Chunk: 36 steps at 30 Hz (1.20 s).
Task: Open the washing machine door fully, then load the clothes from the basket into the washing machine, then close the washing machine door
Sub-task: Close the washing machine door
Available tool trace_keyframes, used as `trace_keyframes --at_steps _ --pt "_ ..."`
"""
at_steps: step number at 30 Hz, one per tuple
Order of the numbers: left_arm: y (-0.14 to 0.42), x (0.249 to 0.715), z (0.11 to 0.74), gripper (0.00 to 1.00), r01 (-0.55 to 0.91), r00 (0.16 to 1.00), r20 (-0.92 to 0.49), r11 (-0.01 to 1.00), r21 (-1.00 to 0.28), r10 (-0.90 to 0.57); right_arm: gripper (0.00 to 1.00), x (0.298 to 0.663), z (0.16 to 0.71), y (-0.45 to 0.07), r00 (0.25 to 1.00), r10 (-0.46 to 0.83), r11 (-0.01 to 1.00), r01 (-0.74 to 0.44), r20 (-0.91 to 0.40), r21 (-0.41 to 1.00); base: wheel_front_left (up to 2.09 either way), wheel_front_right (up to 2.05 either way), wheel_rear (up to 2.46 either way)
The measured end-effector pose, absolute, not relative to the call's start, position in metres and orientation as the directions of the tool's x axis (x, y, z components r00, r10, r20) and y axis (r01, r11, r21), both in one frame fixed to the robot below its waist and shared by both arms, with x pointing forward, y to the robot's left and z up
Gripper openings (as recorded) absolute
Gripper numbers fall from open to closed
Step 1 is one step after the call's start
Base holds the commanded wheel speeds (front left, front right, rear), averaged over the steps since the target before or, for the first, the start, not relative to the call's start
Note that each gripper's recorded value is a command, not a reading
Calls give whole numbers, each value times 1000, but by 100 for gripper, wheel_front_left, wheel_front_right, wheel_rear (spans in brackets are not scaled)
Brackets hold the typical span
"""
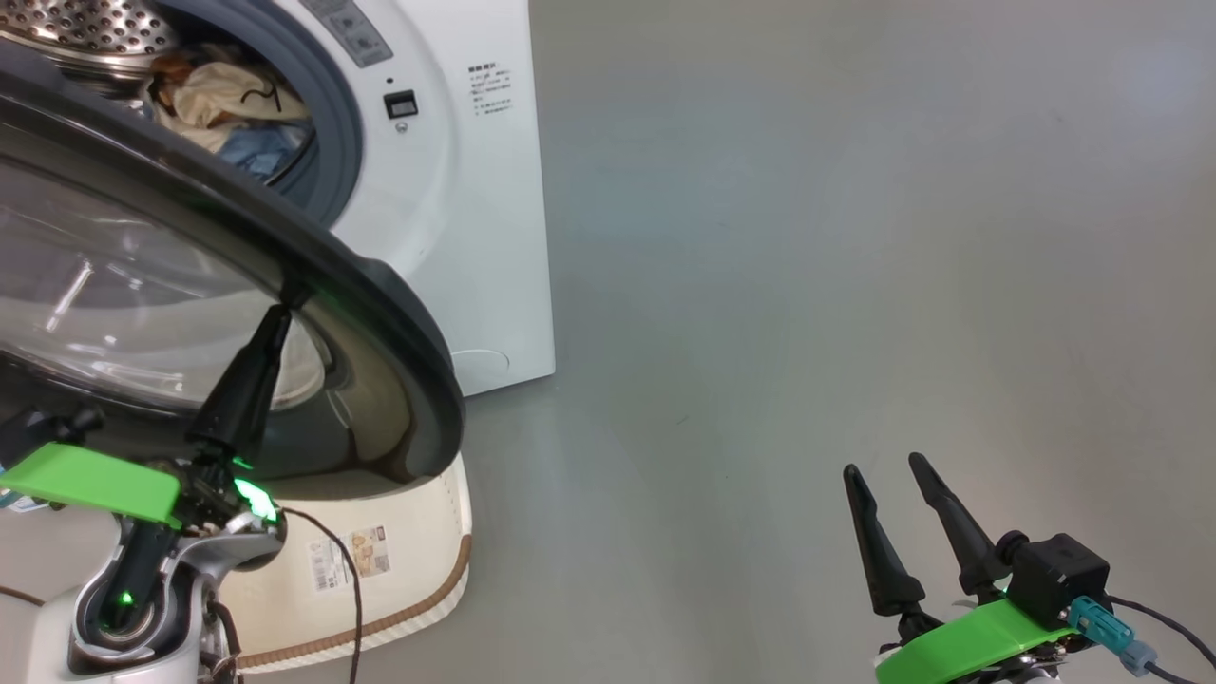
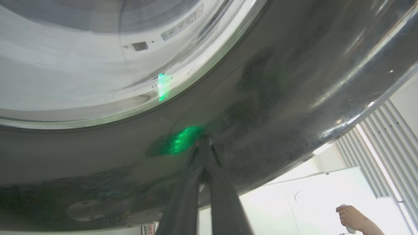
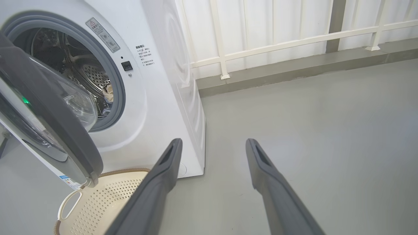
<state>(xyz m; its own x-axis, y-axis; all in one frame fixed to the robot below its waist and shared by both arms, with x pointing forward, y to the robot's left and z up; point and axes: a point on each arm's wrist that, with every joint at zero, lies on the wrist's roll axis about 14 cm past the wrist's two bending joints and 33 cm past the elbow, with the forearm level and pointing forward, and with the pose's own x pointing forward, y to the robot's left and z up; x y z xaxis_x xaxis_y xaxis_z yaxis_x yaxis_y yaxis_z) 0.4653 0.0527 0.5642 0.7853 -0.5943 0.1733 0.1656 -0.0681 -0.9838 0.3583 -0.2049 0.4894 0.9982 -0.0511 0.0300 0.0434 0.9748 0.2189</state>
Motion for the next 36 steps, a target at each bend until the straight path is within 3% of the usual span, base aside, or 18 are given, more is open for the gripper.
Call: trace_keyframes --at_steps 9,36 --pt "76 462 572 0 188 836 191 -58 -980 -515 100 363 495 -198 998 -34 968 20 50 250 0 0 0" --pt "174 375 534 0 89 979 75 71 -993 -188 100 372 504 -157 992 90 956 -109 85 271 0 0 0"
